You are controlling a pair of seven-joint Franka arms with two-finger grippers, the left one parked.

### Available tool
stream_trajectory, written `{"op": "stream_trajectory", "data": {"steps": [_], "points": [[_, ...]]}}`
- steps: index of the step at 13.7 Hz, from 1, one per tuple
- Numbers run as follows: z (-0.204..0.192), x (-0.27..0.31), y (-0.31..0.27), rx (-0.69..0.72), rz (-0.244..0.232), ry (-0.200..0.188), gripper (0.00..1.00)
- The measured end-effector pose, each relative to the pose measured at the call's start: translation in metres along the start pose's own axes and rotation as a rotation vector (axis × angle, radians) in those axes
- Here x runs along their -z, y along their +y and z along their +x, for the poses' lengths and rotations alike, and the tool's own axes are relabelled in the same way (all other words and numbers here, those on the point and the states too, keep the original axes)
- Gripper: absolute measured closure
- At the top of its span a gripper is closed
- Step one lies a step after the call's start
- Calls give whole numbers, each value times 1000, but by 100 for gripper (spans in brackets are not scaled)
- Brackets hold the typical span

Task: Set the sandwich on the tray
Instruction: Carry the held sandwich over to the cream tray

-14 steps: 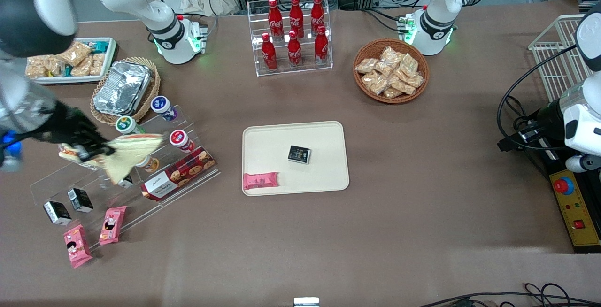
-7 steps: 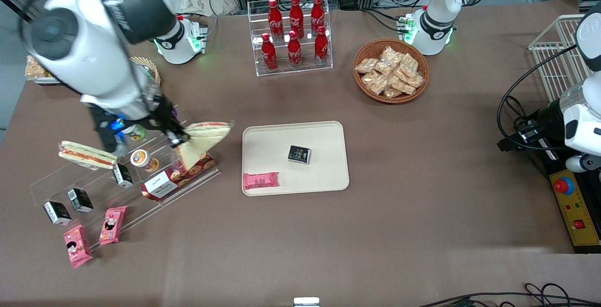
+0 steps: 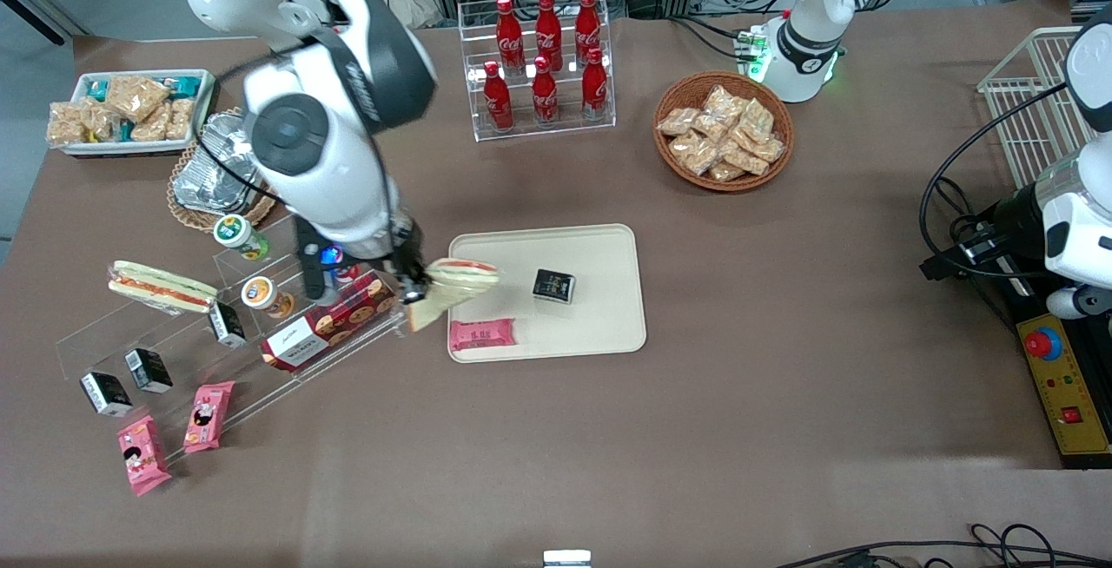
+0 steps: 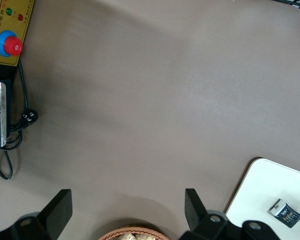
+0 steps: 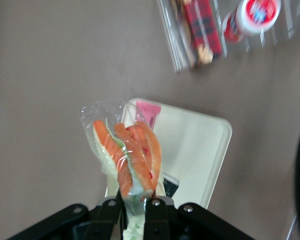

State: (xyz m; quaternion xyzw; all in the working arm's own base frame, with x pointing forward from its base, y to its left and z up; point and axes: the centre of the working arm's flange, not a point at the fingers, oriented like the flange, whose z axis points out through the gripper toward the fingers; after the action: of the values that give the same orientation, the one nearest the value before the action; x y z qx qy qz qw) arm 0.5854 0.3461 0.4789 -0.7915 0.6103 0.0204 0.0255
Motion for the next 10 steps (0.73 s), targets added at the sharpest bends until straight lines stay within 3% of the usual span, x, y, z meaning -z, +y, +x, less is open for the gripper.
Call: {"op": "stream_trajectory", "data": {"steps": [6, 10], "points": [[-69, -92, 1, -22, -60, -46, 85], [-89, -124, -4, -130, -13, -43, 85]]}}
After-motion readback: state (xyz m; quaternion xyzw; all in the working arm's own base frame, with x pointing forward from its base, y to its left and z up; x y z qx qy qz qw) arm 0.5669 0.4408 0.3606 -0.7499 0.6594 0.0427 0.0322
